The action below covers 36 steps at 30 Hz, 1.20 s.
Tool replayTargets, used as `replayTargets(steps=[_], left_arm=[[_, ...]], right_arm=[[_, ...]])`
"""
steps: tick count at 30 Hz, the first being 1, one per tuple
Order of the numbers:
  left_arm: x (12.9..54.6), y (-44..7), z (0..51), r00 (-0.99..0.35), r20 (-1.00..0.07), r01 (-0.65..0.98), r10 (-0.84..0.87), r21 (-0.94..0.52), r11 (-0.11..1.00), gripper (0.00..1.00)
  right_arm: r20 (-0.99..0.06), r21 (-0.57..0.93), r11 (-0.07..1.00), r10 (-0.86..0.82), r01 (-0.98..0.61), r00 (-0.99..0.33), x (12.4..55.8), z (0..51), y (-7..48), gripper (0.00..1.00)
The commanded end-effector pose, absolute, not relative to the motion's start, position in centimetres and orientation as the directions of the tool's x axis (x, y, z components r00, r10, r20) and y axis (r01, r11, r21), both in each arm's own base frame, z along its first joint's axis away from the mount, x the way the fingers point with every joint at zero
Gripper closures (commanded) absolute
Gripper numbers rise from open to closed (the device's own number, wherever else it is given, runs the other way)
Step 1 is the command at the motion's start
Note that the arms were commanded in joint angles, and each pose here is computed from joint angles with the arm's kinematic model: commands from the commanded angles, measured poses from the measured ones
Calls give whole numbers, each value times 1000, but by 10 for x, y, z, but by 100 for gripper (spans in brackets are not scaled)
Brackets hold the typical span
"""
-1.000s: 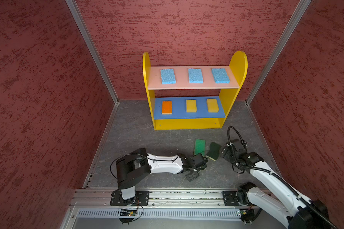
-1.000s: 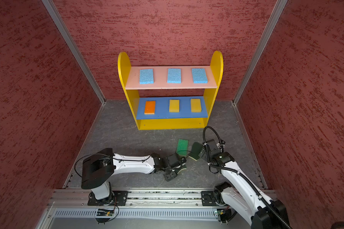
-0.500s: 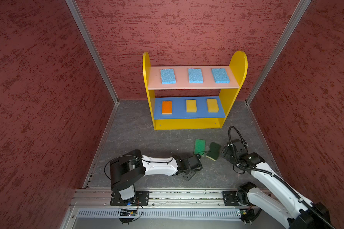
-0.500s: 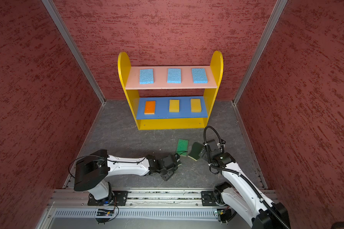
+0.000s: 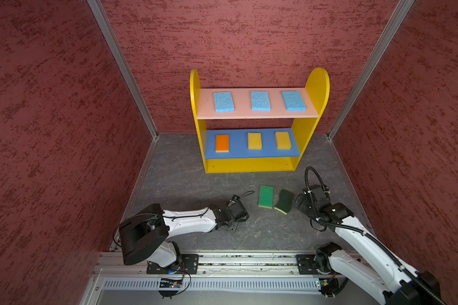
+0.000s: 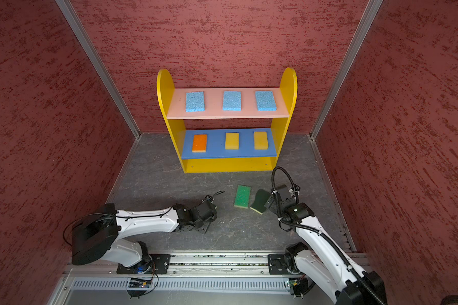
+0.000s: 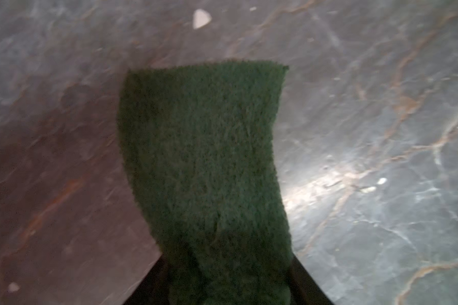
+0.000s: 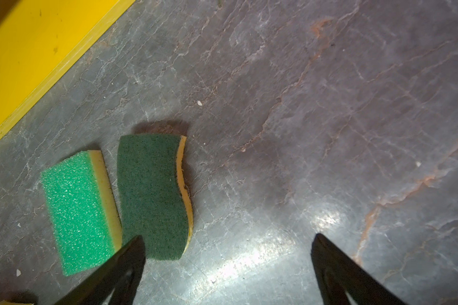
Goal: Place and organize the cleaning sponges onto the shelf
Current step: 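Lift the dark green scouring pad with the left gripper off the table, then carry the scouring pad with the left gripper toward the blue lower shelf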
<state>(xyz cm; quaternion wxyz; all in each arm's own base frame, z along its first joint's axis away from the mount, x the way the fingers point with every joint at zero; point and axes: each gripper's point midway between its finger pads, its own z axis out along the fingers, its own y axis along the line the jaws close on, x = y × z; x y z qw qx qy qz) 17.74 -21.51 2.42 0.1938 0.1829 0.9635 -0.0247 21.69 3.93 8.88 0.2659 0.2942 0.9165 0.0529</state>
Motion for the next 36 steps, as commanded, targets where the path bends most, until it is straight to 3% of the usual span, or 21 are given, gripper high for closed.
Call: replayTargets(steps=[1,21,36], left_arm=[[187,-201,40,-874,-431,257,226,-16,966,45],[259,-191,99,-789,-615,103,25,-93,990,44],[305,-195,104,-737,-670,146,94,-22,989,43]], right_arm=[[-467,296,815,579,499,-668,223,101,43,1],[-500,285,838,544,465,-674,221,106,40,1],[-516,290,855,519,430,-682,228,114,44,1]])
